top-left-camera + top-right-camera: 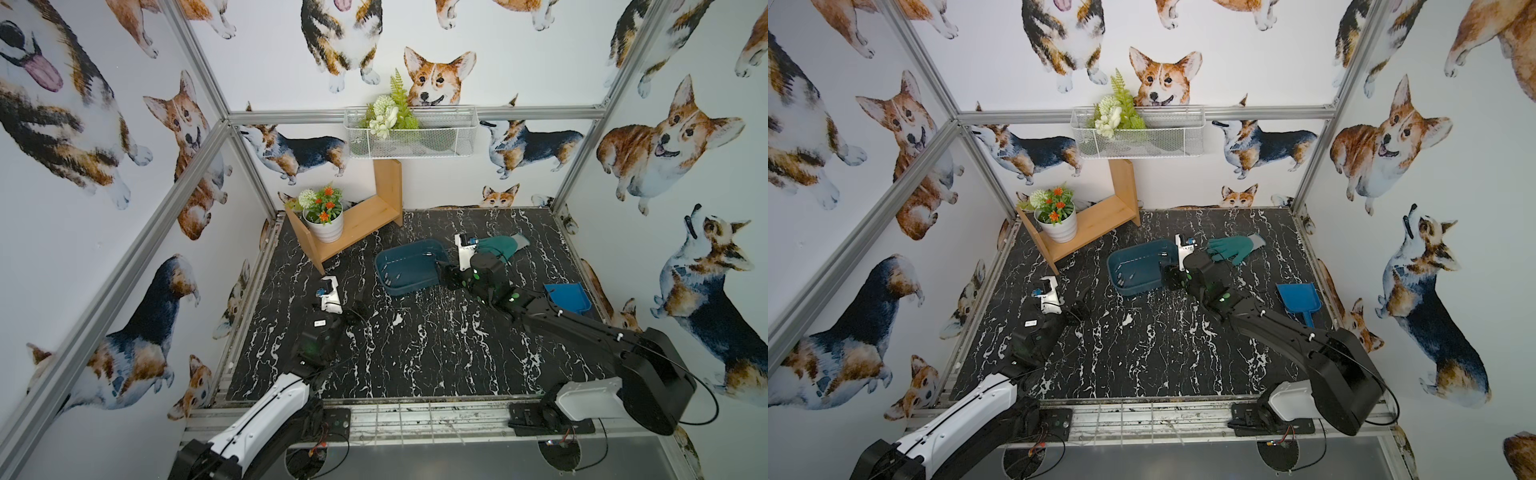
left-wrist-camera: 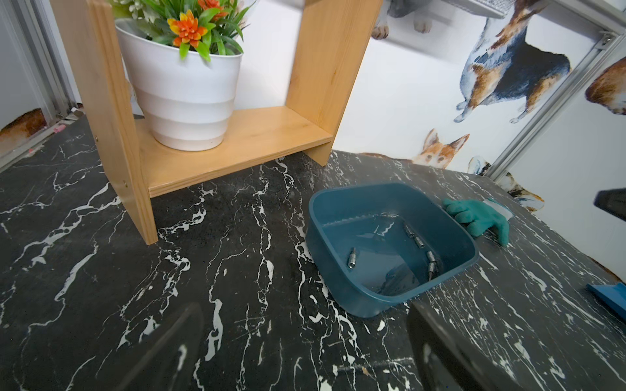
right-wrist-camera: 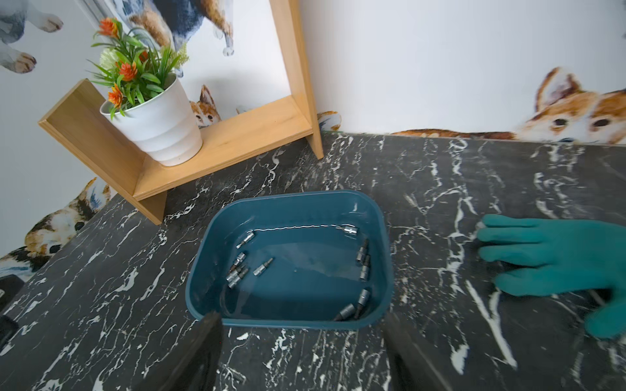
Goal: Put the bit on the desktop into the storage box
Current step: Reset both arms
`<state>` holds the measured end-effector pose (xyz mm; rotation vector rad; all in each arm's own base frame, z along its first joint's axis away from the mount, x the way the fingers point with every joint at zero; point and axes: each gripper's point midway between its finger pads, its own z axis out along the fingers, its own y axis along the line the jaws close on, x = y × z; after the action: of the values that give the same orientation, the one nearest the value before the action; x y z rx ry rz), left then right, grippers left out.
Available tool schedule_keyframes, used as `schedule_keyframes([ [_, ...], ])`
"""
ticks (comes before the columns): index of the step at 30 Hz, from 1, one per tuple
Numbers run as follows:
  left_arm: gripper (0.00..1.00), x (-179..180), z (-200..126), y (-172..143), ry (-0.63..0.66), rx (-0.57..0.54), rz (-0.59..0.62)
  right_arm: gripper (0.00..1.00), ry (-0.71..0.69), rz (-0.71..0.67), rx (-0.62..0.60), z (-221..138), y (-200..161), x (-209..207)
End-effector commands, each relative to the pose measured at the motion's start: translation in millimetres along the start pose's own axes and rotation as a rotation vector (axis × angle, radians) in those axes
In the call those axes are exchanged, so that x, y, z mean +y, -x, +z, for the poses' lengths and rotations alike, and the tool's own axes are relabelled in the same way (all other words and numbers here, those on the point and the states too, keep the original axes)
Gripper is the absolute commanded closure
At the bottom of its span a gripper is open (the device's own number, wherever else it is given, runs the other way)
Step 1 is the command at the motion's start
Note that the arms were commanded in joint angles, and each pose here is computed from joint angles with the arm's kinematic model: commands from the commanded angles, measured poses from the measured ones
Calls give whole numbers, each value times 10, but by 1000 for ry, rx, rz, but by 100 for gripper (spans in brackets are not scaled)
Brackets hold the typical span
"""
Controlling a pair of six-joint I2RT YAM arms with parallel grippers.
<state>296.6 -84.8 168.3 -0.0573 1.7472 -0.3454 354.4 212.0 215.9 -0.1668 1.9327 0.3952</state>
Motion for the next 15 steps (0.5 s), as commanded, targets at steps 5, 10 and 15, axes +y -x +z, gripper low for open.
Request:
schedule_keyframes([
  [5,0,-2,-140,225,-10,-133,50,0,-174,-57,-228,-518,116,-491],
  [10,0,69,-188,347,41,-166,84,0,-272,-94,-342,-790,51,-758],
  [15,0,102,-195,480,79,-204,132,0,-372,-108,-399,-968,6,-971],
])
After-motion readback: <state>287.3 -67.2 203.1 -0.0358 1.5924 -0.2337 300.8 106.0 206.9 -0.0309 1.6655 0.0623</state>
